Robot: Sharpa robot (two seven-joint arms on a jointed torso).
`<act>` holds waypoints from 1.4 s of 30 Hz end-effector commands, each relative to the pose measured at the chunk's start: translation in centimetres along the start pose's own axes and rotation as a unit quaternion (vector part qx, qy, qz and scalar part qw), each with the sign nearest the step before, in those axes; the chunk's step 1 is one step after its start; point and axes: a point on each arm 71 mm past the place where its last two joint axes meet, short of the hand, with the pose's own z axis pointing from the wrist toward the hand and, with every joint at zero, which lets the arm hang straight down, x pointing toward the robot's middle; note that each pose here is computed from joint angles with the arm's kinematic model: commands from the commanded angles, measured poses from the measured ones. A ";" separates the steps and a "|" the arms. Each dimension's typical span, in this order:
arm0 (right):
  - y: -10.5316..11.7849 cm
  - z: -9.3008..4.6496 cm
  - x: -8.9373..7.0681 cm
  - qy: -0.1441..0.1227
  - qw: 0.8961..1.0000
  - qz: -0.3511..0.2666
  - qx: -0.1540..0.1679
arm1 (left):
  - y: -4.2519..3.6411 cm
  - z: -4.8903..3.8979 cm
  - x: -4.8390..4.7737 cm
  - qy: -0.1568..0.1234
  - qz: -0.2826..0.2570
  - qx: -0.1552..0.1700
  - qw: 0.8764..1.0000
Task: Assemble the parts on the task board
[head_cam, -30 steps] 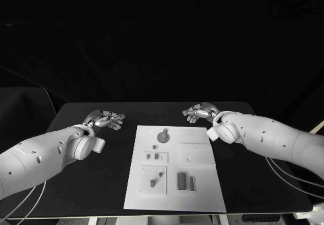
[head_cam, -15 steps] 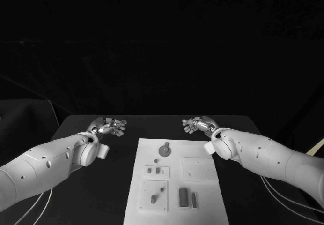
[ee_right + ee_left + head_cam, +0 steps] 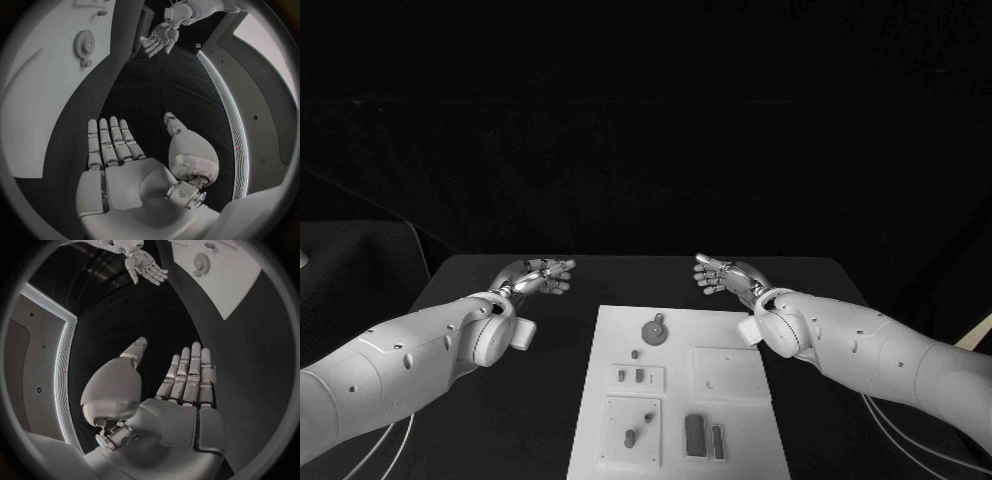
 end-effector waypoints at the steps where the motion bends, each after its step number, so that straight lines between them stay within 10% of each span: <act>1: 0.4 -0.2 0.4 -0.008 1.000 0.008 -0.010 | -0.23 -0.25 0.59 -0.006 -0.010 0.009 1.000; 23: 7.0 -6.5 7.3 -0.112 0.983 0.123 -0.075 | -2.95 -8.33 6.72 -0.107 -0.127 0.069 0.984; 42: 7.6 -7.5 8.0 -0.122 0.981 0.132 -0.074 | -3.30 -9.09 7.07 -0.115 -0.133 0.071 0.982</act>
